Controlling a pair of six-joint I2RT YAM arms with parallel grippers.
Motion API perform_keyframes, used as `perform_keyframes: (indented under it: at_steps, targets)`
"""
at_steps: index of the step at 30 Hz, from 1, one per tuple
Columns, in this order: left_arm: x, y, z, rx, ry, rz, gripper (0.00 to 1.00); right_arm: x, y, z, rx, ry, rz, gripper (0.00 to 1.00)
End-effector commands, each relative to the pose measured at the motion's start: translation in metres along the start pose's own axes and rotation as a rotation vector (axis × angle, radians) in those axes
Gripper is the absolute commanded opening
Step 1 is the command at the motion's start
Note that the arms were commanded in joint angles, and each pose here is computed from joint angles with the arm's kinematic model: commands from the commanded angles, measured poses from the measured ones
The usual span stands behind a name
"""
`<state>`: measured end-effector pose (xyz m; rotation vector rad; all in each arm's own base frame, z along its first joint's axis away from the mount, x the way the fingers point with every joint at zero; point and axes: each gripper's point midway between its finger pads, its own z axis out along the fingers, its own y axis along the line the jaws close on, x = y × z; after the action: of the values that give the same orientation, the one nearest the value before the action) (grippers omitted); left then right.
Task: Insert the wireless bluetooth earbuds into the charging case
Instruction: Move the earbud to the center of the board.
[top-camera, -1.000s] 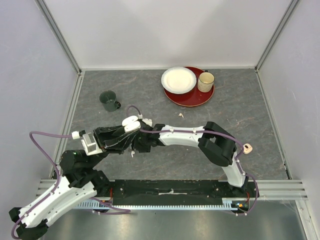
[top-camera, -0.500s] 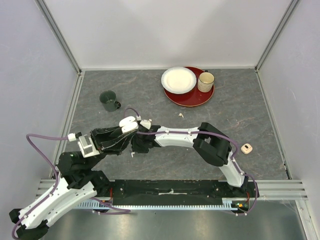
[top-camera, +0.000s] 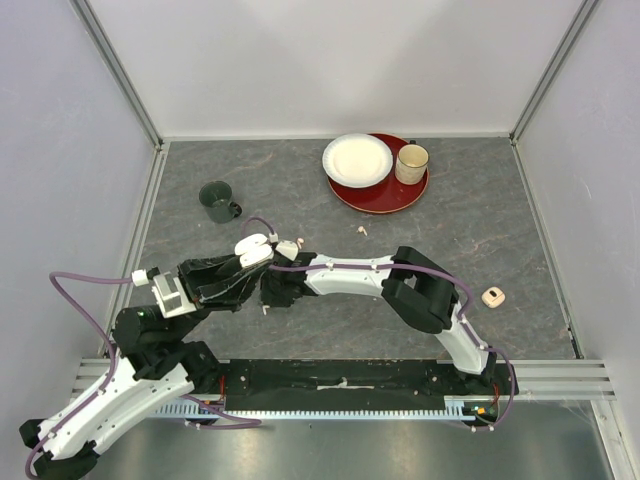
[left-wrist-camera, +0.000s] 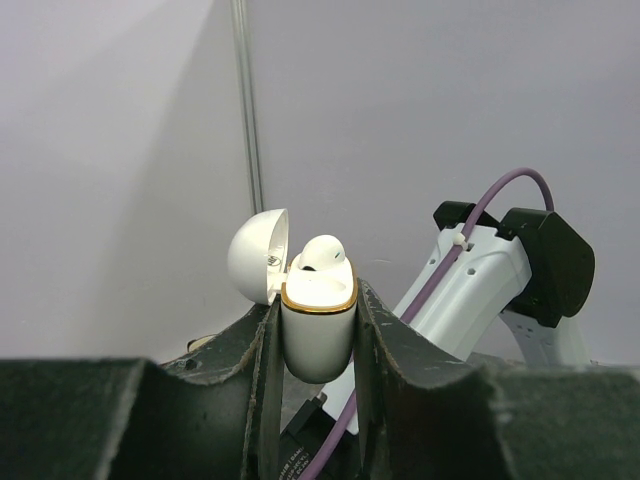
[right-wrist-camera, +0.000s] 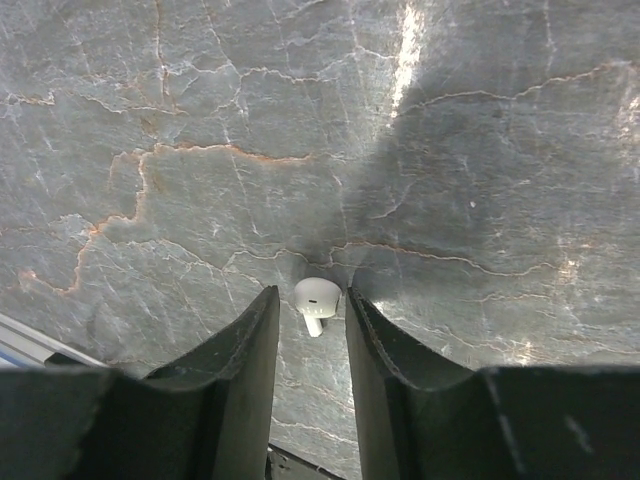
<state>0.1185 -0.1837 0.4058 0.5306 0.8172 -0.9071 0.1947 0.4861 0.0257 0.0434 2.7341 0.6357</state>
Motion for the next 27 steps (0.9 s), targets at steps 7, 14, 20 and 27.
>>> perform_keyframes:
  at_steps: [7, 14, 20, 27]
  targets:
    - [-0.004, 0.006, 0.0, -0.027, -0.017, 0.033, 0.02, 0.003, -0.007, 0.011, 0.06, -0.013, -0.009, 0.37]
    - [-0.004, 0.006, -0.001, -0.029, -0.019, 0.03, 0.02, 0.003, -0.013, 0.013, 0.082, -0.018, -0.026, 0.32]
    - [-0.002, 0.007, 0.0, -0.032, -0.013, 0.029, 0.02, 0.004, -0.02, 0.013, 0.106, -0.028, -0.059, 0.23]
    - [-0.002, 0.007, 0.001, -0.03, -0.011, 0.025, 0.02, -0.013, -0.026, -0.008, 0.123, -0.116, -0.094, 0.18]
